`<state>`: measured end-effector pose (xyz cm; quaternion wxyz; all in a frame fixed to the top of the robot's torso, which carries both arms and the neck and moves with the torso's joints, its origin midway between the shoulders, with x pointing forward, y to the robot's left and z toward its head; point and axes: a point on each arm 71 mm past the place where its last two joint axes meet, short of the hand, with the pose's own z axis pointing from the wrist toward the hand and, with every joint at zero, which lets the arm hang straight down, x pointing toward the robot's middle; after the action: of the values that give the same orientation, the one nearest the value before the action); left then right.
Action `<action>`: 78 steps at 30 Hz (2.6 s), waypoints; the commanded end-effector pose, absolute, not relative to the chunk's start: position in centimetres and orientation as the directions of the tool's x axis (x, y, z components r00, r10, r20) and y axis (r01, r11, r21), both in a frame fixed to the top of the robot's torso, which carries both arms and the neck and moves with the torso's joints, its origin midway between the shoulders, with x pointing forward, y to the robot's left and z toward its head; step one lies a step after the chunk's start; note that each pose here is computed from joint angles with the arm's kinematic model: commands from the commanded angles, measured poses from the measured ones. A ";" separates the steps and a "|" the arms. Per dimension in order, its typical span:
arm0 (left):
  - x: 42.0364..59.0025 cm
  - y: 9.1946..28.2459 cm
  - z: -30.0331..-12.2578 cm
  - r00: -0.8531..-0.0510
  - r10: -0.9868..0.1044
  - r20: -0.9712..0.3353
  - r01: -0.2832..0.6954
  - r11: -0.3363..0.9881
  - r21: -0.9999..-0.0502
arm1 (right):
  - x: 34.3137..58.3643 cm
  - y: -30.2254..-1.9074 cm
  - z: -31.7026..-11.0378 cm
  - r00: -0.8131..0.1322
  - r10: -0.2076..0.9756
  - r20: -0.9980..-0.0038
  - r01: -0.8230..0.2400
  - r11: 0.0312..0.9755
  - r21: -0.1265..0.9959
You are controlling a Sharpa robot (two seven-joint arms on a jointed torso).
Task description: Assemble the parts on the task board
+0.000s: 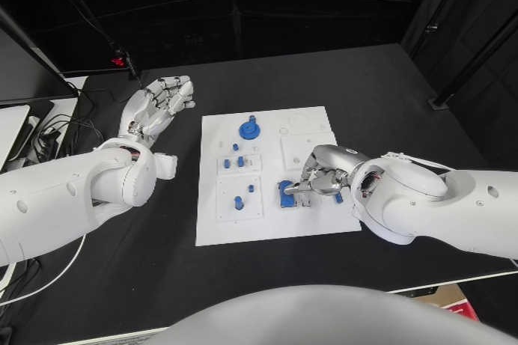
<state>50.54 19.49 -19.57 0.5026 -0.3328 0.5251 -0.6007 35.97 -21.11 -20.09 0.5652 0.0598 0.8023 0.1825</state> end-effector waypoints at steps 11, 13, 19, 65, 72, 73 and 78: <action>50.4 19.4 -19.2 -0.282 -0.952 -0.122 0.303 0.032 -0.952 | 36.1 -20.2 -21.1 -0.392 0.265 -0.881 -0.139 0.930 0.341; 50.4 19.4 -19.2 -0.282 -0.952 -0.122 0.303 0.033 -0.952 | 36.2 -20.1 -21.4 -0.404 0.259 -0.878 -0.134 0.932 0.337; 50.4 19.4 -19.2 -0.284 -0.951 -0.121 0.303 0.031 -0.953 | 36.5 -19.9 -21.8 -0.416 0.248 -0.875 -0.123 0.938 0.325; 50.5 19.5 -19.3 -0.281 -0.952 -0.123 0.302 0.034 -0.953 | 36.2 -27.9 -20.2 -0.205 0.429 -0.880 -0.035 0.895 0.445; 50.5 19.5 -19.4 -0.282 -0.951 -0.122 0.300 0.033 -0.953 | 35.8 -30.4 -21.0 -0.280 0.359 -0.890 0.085 0.933 0.350; 50.5 19.5 -19.4 -0.283 -0.951 -0.122 0.300 0.033 -0.953 | 35.8 -30.5 -21.1 -0.292 0.347 -0.891 0.101 0.938 0.332; 50.5 19.5 -19.5 -0.283 -0.951 -0.121 0.299 0.033 -0.954 | 35.6 -31.0 -21.7 -0.349 0.288 -0.892 0.145 0.957 0.252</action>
<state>50.55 19.58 -19.95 0.5005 -0.3347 0.5271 -0.5997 35.80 -30.68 -21.15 0.5814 0.1411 0.7942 0.1062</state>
